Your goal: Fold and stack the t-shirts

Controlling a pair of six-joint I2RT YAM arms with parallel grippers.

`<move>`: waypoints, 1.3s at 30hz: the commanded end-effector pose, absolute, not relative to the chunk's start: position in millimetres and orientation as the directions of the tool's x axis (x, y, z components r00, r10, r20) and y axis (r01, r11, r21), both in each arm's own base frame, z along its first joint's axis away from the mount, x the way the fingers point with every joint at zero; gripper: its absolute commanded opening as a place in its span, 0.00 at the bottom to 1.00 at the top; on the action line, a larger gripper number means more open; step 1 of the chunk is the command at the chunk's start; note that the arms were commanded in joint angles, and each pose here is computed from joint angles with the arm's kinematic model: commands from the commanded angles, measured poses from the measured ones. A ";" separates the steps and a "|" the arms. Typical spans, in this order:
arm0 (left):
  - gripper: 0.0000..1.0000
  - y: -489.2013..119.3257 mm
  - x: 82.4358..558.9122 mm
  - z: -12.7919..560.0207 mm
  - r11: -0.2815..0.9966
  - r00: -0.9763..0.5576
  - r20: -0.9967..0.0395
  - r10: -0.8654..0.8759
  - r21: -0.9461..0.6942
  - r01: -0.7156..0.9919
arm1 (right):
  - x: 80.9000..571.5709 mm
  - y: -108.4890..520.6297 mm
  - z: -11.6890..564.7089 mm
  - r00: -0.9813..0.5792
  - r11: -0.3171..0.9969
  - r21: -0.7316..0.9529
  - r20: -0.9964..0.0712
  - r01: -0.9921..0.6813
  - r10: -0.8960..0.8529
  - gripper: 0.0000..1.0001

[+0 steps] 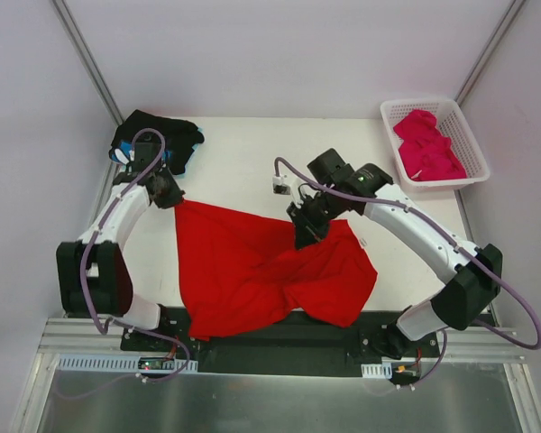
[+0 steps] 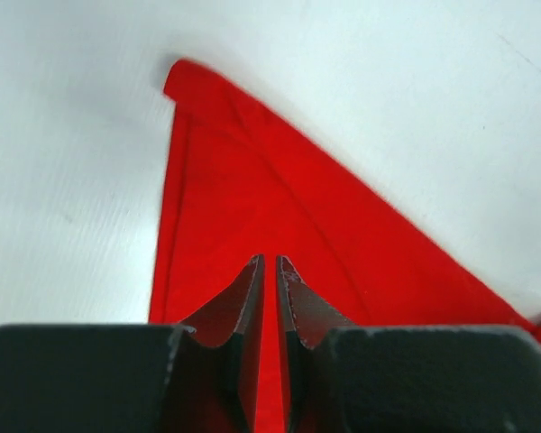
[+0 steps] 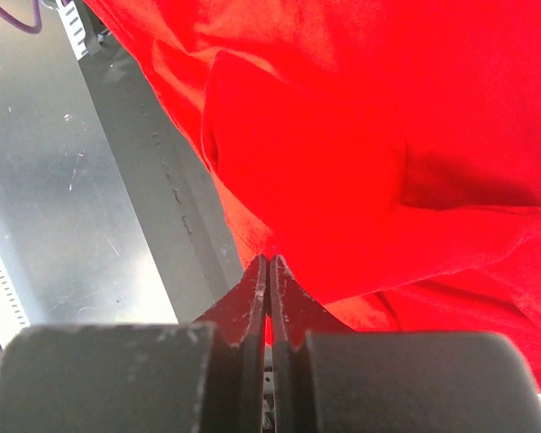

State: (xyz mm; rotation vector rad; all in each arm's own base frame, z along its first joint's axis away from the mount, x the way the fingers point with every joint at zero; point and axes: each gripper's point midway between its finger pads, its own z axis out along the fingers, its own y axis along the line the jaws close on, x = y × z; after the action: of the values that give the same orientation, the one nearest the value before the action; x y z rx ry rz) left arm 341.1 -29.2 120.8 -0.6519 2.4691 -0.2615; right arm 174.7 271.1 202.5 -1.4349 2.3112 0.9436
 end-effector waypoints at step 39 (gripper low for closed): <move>0.40 7.2 406.6 52.1 0.706 -0.692 -0.205 -0.692 -0.395 -0.588 | 148.2 254.0 200.8 -0.488 0.300 0.409 -0.510 -0.862 -0.708 0.01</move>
State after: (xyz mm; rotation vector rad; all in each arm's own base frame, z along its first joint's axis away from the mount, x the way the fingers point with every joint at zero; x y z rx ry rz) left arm 402.2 6.5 44.5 -1.0083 2.5808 -0.4405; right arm 155.6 255.9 190.9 -1.4380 2.3730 0.9365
